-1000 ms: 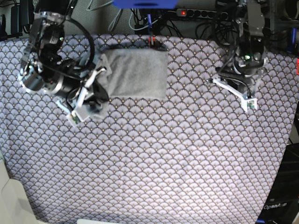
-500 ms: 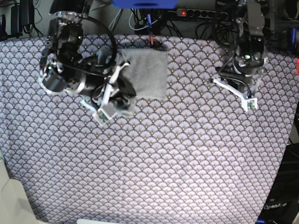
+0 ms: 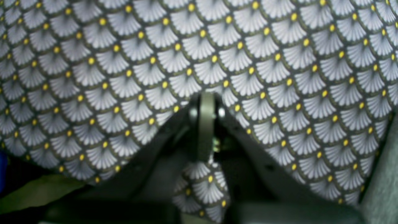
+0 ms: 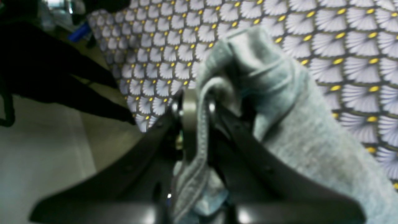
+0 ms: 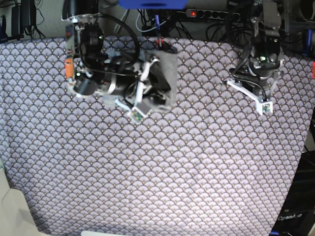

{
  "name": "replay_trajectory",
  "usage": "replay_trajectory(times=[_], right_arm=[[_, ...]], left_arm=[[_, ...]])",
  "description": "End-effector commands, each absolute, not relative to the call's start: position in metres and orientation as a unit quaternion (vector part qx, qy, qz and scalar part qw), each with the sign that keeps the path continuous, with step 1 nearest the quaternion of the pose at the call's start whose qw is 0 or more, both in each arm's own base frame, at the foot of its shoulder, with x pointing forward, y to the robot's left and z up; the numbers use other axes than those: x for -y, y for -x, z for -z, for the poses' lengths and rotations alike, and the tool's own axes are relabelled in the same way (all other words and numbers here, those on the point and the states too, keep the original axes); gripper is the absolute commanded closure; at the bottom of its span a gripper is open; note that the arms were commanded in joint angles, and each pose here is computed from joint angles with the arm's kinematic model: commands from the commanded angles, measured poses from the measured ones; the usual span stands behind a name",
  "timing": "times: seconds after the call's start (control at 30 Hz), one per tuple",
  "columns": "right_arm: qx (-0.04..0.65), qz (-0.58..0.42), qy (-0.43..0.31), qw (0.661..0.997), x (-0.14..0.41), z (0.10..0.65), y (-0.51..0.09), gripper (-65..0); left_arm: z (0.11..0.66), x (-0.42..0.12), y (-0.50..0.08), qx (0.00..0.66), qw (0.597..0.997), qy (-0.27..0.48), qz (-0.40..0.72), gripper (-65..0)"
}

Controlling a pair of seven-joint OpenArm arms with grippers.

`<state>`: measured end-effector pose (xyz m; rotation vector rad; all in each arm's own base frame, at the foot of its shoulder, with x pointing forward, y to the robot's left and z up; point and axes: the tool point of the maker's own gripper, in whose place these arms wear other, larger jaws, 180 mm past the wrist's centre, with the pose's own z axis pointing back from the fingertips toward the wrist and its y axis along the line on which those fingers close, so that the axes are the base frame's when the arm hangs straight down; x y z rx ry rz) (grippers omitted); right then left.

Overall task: Fold the T-shirt properly
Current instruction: 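Grasp the strip's other end with the right gripper and fold it over the stack, then press both grippers against the folded bundle's sides to square it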

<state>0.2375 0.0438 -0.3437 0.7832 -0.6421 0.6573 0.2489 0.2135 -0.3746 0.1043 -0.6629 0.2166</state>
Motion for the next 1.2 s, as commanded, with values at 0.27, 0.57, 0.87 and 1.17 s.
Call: replay_trajectory(times=[0.27,0.57,0.87,1.17], right_arm=[[0.326,-0.306,-0.388,0.806,-0.053,0.328,-0.25,-17.8],[0.28,-0.366,-0.417,0.783,-0.094,0.337,-0.226,-33.9],[0.296,-0.41,-0.372,0.778,-0.074,0.33,-0.242,-33.9],[0.354,-0.456,-0.299,0.76,-0.037,0.295,-0.25,-33.9]], left_arm=[[0.366,-0.219,-0.252,0.341,0.933,-0.062,-0.099,0.0],[0.366,-0.219,-0.252,0.341,0.933,-0.062,-0.099,0.0],[0.367,-0.22,-0.249,0.338,0.934,-0.063,-0.099,0.0],[0.363,-0.222,-0.254,0.358,0.927,-0.065,-0.088,0.0]])
